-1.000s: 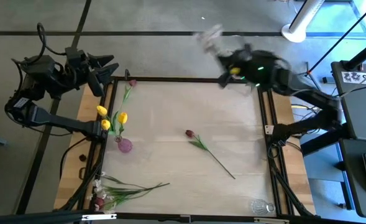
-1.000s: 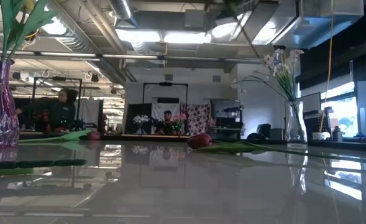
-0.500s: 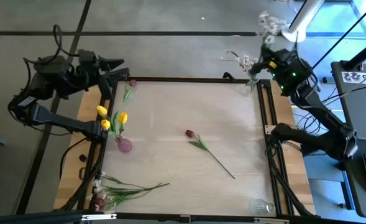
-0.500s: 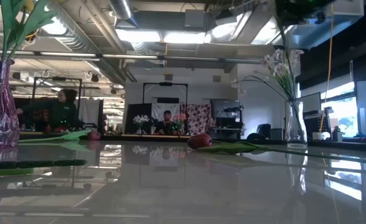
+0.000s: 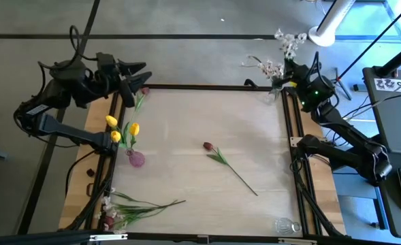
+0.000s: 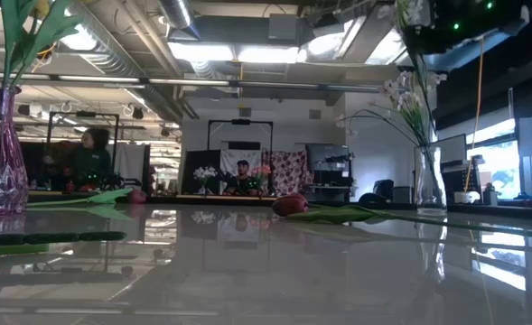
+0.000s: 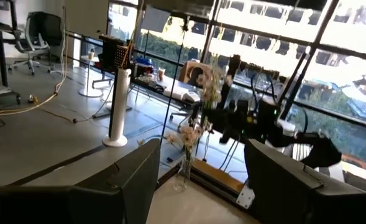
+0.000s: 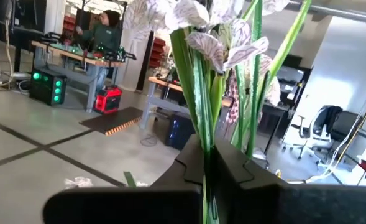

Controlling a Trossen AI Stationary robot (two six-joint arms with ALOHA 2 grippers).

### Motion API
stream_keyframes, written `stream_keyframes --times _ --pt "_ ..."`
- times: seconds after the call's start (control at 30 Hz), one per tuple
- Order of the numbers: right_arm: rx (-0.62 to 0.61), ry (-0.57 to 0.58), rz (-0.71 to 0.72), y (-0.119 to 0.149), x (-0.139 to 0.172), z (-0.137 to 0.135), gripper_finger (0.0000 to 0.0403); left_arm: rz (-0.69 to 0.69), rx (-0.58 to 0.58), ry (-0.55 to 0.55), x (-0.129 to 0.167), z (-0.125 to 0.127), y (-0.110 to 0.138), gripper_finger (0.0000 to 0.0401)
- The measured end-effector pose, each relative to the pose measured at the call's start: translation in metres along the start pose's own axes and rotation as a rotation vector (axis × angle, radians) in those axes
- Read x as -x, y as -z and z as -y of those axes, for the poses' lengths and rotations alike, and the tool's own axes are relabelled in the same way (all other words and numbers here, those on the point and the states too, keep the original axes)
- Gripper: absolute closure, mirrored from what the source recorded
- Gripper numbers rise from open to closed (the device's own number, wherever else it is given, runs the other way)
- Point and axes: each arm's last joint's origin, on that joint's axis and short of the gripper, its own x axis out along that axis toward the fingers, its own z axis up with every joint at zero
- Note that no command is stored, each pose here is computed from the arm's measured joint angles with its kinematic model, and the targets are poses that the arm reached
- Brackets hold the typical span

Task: Sort flowers into vase by color
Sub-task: Put the top white flowers into the top transparent flower vase

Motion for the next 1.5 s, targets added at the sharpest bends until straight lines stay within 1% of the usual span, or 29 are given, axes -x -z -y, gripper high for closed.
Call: stream_keyframes --times 0.23,0.33,0.4,0.63,0.7,0.93,1.03,1.17,1.3,1.4,1.5 --pt "0.044 0.025 0.067 0.028 0.002 -0.009 0.0391 0.089 0.045 0.018 0.005 0.000 -0.010 0.0170" --pt "0.081 0.042 0.103 0.038 0.004 -0.011 0.0395 0.110 0.056 0.022 0.005 0.000 -0.012 0.0170" --pt "0.082 0.049 0.118 0.042 0.005 -0.012 0.0394 0.116 0.060 0.024 0.005 0.001 -0.013 0.0170" --pt "0.102 0.031 0.061 0.060 0.008 -0.017 0.0385 0.129 0.076 0.028 0.005 0.001 -0.014 0.0170" --pt "0.106 0.026 0.050 0.062 0.007 -0.018 0.0384 0.129 0.092 0.029 0.005 0.001 -0.014 0.0170" --pt "0.113 0.033 0.020 0.065 0.007 -0.019 0.0377 0.118 0.087 0.026 0.005 0.001 -0.013 0.0170" --pt "0.103 0.042 -0.022 0.060 0.005 -0.017 0.0343 0.119 0.087 0.026 0.005 0.001 -0.013 0.0170" --pt "0.089 0.029 -0.155 0.051 0.002 -0.014 0.0271 0.118 0.086 0.027 0.006 0.000 -0.013 0.0170" --pt "-0.006 0.001 -0.269 0.031 0.000 -0.008 0.0211 0.094 0.074 0.020 0.006 0.000 -0.011 0.0170" --pt "-0.068 -0.026 -0.377 0.019 -0.004 -0.006 0.0189 0.068 0.061 0.013 0.005 -0.001 -0.008 0.0170" --pt "-0.096 -0.049 -0.491 0.010 -0.010 -0.006 0.0180 0.050 0.052 0.008 0.005 -0.001 -0.006 0.0170"
